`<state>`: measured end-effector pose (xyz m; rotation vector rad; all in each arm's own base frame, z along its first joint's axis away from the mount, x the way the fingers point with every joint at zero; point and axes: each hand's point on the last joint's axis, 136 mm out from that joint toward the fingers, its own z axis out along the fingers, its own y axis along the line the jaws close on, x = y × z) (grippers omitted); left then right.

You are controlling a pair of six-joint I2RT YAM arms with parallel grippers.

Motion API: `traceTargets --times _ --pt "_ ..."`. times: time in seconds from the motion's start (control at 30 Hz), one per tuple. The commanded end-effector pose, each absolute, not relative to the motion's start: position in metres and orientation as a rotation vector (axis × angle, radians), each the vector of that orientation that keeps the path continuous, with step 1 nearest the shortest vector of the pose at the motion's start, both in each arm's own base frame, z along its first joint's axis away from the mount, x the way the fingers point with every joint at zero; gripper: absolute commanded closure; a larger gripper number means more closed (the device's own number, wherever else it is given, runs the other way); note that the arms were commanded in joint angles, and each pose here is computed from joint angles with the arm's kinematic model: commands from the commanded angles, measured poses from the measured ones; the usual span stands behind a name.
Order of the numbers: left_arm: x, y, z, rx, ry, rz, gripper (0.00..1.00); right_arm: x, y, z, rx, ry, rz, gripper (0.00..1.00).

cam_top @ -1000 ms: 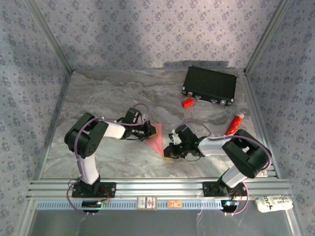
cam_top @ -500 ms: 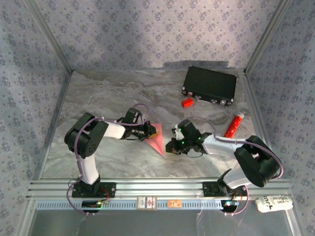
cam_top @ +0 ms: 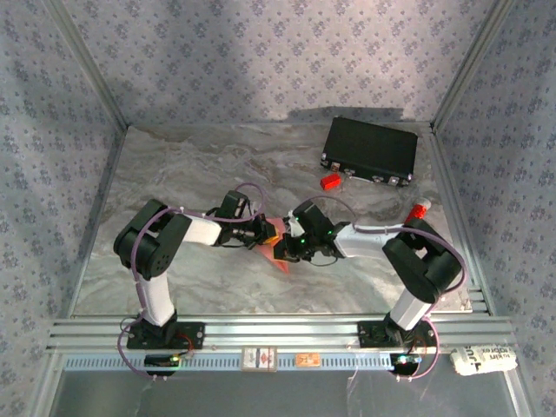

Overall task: Fold a paper plane with a square sheet of paper (pick it up from the middle)
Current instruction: Fourth fold the wing at the center of the table.

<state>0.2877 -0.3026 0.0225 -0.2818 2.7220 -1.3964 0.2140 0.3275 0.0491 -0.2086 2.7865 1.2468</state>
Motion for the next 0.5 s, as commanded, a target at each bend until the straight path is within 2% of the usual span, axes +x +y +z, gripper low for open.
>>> traceTargets --times 0.0,0.47 --pt "0.268 -0.284 -0.01 -0.362 2.848 -1.259 0.98 0.205 0.319 0.031 -0.16 2.868 1.163 0.95" --pt "0.268 -0.283 -0.013 -0.375 2.853 -1.25 0.98 0.17 0.294 -0.001 -0.066 2.931 1.141 0.94"
